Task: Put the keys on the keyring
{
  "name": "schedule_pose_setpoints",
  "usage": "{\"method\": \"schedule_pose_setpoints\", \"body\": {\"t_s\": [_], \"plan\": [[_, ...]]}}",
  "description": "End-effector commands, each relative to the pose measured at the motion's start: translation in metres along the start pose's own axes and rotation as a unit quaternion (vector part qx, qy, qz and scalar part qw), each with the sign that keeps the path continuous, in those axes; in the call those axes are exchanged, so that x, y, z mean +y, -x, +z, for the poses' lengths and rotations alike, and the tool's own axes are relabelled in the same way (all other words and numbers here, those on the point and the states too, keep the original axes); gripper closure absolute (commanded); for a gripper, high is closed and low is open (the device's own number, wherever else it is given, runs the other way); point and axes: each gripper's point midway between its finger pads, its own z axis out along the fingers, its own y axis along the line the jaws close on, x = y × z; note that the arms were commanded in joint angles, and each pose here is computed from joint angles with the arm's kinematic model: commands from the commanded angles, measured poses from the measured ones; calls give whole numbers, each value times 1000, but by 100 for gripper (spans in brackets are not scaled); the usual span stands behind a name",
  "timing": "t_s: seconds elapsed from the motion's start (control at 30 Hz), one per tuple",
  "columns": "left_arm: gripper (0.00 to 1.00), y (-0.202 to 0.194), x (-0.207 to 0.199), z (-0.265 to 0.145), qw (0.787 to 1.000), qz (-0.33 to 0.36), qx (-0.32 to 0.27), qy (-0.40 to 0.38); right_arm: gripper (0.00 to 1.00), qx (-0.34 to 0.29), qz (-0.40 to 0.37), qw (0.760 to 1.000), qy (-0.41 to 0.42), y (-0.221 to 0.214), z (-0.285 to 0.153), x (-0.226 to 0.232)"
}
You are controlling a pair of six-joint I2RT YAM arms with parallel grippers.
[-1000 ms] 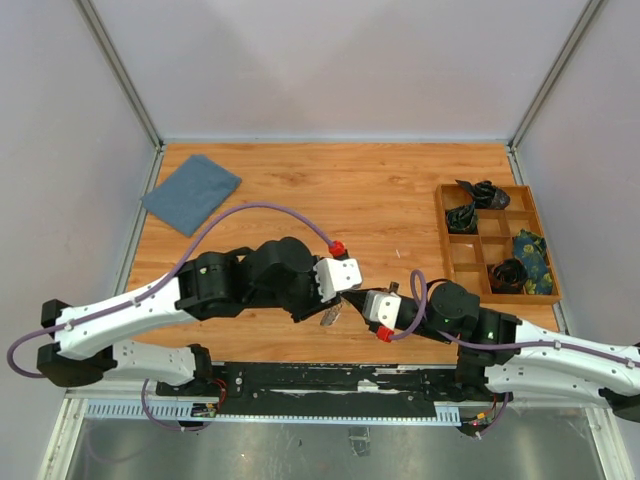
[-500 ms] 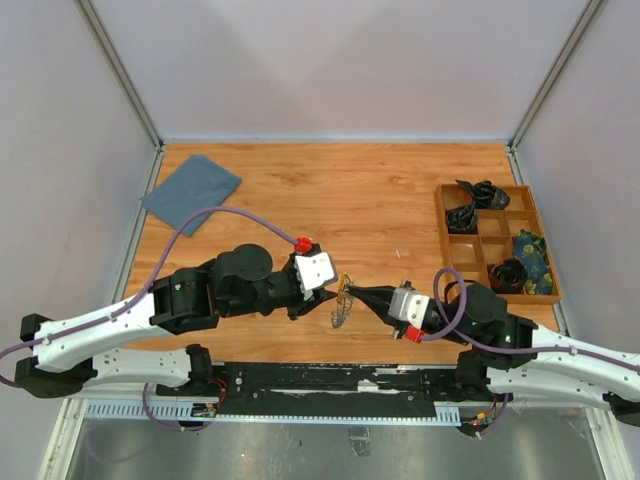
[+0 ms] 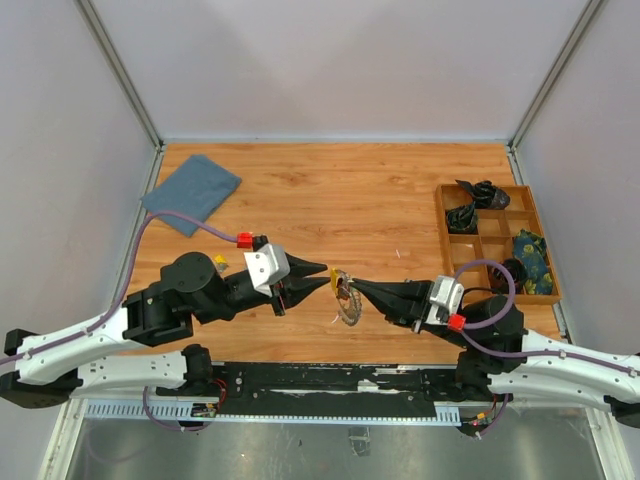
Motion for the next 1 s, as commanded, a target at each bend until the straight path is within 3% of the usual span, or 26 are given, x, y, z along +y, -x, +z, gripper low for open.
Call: {"method": "schedule_pose_setpoints", "body": {"t_s": [0.0, 0.3, 0.4, 0.63, 0.97], "plan": [[72, 36, -2, -3, 997, -24, -76, -3, 99, -113, 78, 989, -48, 45, 0, -15], [76, 37, -15, 11, 996, -26, -76, -35, 99, -153, 119, 980, -52, 55, 0, -15], [82, 36, -17, 12, 996, -26, -74, -39, 99, -158, 123, 978, -51, 57, -1, -15], [84, 36, -23, 14, 995, -29, -77, -56, 99, -155, 120, 980, -45, 57, 0, -12], [80, 28, -31, 25, 995, -26, -56, -75, 99, -148, 117, 981, -37, 56, 3, -10]]}}
